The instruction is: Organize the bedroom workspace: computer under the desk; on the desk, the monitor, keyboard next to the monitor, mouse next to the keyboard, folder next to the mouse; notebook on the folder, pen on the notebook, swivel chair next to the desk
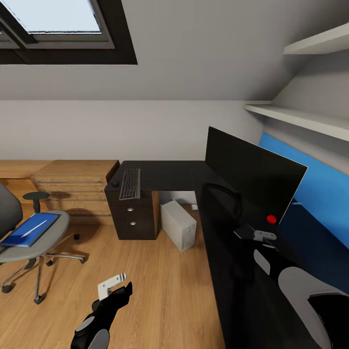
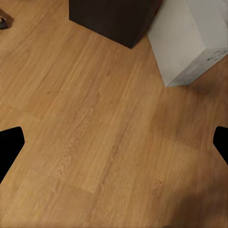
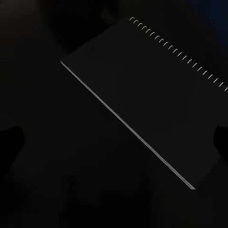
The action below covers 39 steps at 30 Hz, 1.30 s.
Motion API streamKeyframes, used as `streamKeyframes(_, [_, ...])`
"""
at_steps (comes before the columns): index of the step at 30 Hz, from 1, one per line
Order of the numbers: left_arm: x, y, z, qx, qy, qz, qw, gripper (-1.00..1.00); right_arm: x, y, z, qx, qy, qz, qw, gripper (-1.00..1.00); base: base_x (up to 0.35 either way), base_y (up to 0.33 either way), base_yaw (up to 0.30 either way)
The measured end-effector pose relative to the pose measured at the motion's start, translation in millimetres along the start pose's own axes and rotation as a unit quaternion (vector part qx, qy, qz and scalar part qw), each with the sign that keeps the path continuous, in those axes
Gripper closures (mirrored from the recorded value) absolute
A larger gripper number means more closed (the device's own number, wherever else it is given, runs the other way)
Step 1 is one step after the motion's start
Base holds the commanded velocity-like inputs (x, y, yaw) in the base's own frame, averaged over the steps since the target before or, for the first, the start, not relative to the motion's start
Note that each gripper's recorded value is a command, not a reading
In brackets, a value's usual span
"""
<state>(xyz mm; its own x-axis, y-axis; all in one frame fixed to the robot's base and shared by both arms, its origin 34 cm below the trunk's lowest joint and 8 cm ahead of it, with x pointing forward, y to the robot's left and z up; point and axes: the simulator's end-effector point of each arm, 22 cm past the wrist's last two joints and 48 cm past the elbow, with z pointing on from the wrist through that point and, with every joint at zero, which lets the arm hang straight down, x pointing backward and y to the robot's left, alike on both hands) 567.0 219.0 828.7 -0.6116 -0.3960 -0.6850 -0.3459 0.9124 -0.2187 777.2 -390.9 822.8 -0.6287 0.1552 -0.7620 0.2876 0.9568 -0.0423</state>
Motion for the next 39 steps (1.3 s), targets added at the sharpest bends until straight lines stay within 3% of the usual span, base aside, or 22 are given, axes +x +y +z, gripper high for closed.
streamKeyframes(39, [2.6,4.2,1.7,-0.004,0.003,0.003,1.0000,-1.00,0.5,0.4,0.0,-0.001,0.000,0.001,1.0000,-1.00,0.039,0.000,0.001])
